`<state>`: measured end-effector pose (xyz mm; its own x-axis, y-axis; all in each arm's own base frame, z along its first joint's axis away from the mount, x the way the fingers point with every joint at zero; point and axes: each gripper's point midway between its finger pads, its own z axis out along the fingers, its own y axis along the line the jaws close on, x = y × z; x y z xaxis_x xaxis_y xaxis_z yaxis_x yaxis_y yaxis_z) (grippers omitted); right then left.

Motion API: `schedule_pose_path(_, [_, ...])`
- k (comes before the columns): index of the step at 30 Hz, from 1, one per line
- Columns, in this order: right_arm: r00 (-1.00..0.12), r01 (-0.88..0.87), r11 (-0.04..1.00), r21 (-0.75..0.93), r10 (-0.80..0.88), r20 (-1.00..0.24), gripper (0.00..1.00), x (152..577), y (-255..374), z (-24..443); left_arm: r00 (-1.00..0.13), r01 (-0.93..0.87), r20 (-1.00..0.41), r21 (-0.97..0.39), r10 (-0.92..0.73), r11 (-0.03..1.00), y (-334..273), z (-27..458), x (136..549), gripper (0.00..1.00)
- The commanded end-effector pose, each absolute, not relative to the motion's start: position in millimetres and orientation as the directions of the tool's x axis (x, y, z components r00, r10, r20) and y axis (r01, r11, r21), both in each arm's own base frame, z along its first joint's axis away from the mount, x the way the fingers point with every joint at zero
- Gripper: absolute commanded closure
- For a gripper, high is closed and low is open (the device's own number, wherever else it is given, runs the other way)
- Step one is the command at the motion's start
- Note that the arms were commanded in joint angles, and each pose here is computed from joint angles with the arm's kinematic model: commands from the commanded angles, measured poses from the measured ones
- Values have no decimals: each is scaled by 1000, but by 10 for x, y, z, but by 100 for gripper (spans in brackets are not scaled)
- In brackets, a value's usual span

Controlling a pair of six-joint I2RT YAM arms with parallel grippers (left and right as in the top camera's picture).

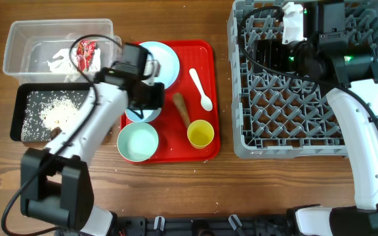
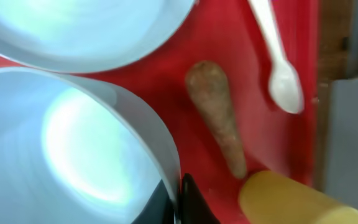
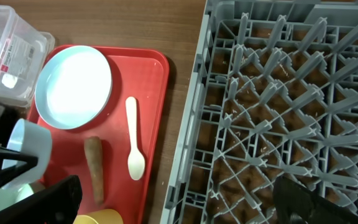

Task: Sort waste into correct bins and load items into the dishwasher rack
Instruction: 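Grasp the white rice bowl and pour rice onto the black tray, left gripper, then lift the yellow cup with left gripper and hand it to right gripper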

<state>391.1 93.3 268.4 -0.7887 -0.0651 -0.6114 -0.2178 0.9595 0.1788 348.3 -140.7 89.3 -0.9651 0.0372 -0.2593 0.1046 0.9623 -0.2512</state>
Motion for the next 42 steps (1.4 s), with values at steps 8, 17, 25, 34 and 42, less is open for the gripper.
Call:
schedule_pose_path(8, [-792,-223,960,171,-76,-606,0,3937,956,2664,-938,155,-321,-50,131,987,-1457,863,3507,59])
schedule_pose_path(17, [-794,-215,961,177,-66,-604,0,3938,956,2664,-903,423,-253,-392,347,817,-2437,1092,2913,34])
schedule_pose_path(25, [-798,-202,961,186,-51,-601,0,3936,956,2663,-901,433,-116,-280,417,857,-2447,590,2734,55])
schedule_pose_path(34, [-803,-304,895,326,-57,-593,0,3845,1251,2733,-952,305,-197,-583,233,753,-2483,1426,3040,96])
schedule_pose_path(42, [-642,-757,283,589,-156,-751,0,3567,2185,3110,-966,229,-251,-940,-57,251,-1727,2600,3567,96])
